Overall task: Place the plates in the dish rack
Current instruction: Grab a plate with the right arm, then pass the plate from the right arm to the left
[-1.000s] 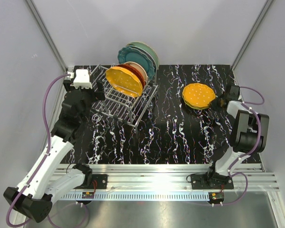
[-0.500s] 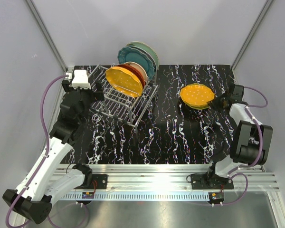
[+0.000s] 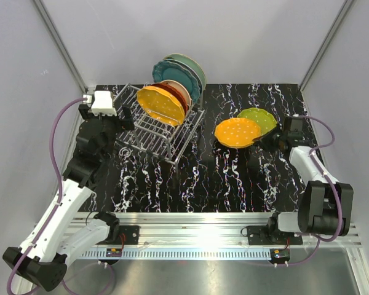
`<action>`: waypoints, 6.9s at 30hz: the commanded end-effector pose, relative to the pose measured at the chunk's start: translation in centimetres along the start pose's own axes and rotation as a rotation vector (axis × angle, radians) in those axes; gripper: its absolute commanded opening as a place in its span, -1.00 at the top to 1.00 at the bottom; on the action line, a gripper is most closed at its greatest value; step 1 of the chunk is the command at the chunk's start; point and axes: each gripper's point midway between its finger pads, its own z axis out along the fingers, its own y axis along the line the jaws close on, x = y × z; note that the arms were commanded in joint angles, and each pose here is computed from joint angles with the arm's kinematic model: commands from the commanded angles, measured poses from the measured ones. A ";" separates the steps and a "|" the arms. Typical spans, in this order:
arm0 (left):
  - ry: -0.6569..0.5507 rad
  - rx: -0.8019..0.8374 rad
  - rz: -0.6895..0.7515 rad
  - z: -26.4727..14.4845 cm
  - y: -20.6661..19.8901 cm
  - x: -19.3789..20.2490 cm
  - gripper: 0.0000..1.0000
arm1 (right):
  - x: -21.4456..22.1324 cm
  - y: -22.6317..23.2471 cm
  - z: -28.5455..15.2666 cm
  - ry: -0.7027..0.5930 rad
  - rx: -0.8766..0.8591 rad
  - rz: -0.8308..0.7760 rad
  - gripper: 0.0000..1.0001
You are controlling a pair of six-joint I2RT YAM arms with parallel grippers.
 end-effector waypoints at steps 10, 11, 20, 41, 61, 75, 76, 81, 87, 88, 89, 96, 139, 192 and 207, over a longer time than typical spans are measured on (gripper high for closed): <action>-0.074 0.002 -0.046 -0.6 0.3 -2.4 -0.98 | 7.7 4.3 -1.7 0.141 -0.200 -0.240 1.00; -0.072 0.005 -0.045 -0.6 0.2 -2.4 -0.98 | 8.0 4.0 -1.7 0.146 -0.197 -0.248 1.00; -0.066 0.010 -0.045 -0.5 0.1 -2.2 -0.98 | 10.2 0.6 -0.5 0.193 -0.101 -0.265 1.00; -0.055 0.018 -0.040 -0.3 -0.2 -1.9 -0.98 | 12.5 -3.6 3.0 0.193 0.085 -0.339 0.68; -0.055 0.021 -0.038 -0.3 -0.2 -1.9 -0.98 | 11.9 -3.3 5.0 0.157 0.151 -0.380 0.28; -0.060 0.017 -0.041 -0.4 -0.1 -2.1 -0.98 | 12.3 -4.1 5.4 0.147 0.206 -0.428 0.83; -0.059 0.017 -0.040 -0.4 -0.1 -2.0 -0.98 | 12.2 -3.9 5.4 0.145 0.203 -0.428 0.88; -0.059 0.017 -0.040 -0.4 -0.1 -2.0 -0.98 | 11.4 -2.0 4.5 0.127 0.167 -0.448 1.00; -0.070 0.033 -0.055 -0.7 -0.3 -2.4 -0.98 | 9.7 1.3 2.3 0.064 0.075 -0.500 1.00; -0.073 0.047 -0.056 -0.9 -0.7 -2.5 -0.98 | 9.5 1.8 1.9 0.061 0.060 -0.524 1.00; -0.075 0.053 -0.057 -1.0 -0.8 -2.5 -0.98 | 9.4 1.8 1.6 0.062 0.060 -0.532 1.00; -0.032 0.096 -0.091 -1.7 -2.6 -3.2 -0.98 | 8.6 3.4 -1.6 0.020 -0.007 -0.583 1.00; 0.605 0.678 -0.096 -12.1 -31.7 20.9 -0.31 | 9.3 -1.7 -5.1 -0.043 0.048 -0.587 1.00; 0.985 0.661 -0.331 -9.6 -32.7 31.4 1.00 | 12.9 -6.1 -1.0 0.095 0.013 -0.299 0.10; 0.945 0.688 -0.480 -9.0 -32.5 25.0 1.00 | 14.8 -7.7 -2.4 0.126 0.015 -0.200 -0.46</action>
